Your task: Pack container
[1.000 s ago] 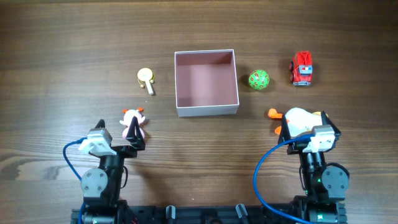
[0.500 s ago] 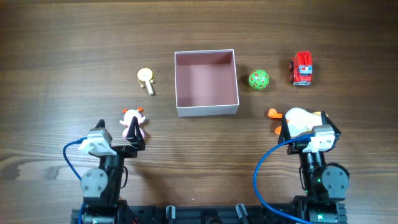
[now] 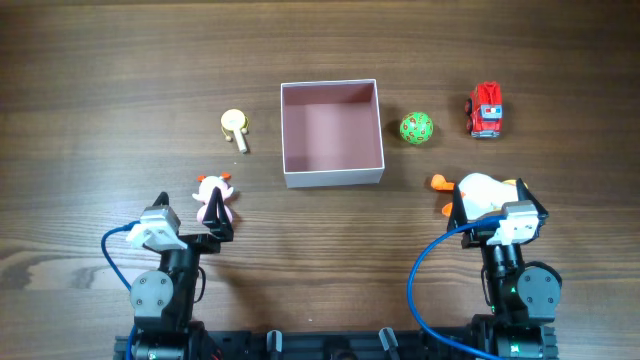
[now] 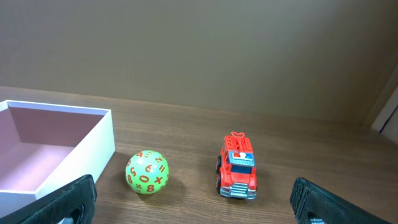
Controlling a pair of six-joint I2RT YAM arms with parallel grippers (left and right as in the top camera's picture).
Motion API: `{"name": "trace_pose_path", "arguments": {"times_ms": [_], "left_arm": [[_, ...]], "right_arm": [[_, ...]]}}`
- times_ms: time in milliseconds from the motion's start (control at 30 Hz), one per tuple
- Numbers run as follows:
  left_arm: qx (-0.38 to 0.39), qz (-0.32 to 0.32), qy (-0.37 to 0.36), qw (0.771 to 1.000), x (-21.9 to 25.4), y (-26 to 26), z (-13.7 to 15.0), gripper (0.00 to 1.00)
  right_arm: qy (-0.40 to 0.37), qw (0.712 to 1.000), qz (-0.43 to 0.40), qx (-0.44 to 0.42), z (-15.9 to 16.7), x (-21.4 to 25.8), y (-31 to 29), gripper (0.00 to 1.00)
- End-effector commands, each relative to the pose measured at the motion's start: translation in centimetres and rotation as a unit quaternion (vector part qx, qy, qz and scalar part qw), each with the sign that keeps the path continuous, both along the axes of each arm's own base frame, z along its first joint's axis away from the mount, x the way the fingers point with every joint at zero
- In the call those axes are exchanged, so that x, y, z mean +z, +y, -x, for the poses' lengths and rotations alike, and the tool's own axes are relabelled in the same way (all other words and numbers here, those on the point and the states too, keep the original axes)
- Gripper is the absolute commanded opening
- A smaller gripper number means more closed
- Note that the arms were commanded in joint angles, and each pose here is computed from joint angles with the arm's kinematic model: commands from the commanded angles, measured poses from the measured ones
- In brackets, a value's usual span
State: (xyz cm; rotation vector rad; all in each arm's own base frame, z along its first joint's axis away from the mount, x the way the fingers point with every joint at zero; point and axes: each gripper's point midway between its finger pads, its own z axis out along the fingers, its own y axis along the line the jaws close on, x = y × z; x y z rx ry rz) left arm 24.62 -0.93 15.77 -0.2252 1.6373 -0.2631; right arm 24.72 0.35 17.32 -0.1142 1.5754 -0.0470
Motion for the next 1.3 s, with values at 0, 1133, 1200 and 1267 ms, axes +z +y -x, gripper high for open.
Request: {"name": "trace_pose_path", "arguments": {"times_ms": [0, 1133, 1200, 1267], "left_arm": [[0.004, 0.002, 0.0, 1.0, -0.1, 0.2, 0.0, 1.0], [0.004, 0.002, 0.0, 1.0, -0.1, 0.2, 0.0, 1.0], [0.004, 0.002, 0.0, 1.0, -0.1, 0.2, 0.0, 1.0], [0.004, 0.002, 0.0, 1.0, -0.1, 0.2, 0.0, 1.0]], "right_arm": [[-0.005, 1.0, 0.005, -0.006, 0.0, 0.2, -0.1, 1.0], [-0.22, 0.946, -0.084, 0.223, 5.1, 13.1, 6.7, 1.0], [-0.227, 0.946, -0.071, 0.22, 5.3, 14.2, 6.7, 1.0], [-0.219, 0.949, -0.062, 0.216, 5.1, 15.3, 6.7, 1.0]]}}
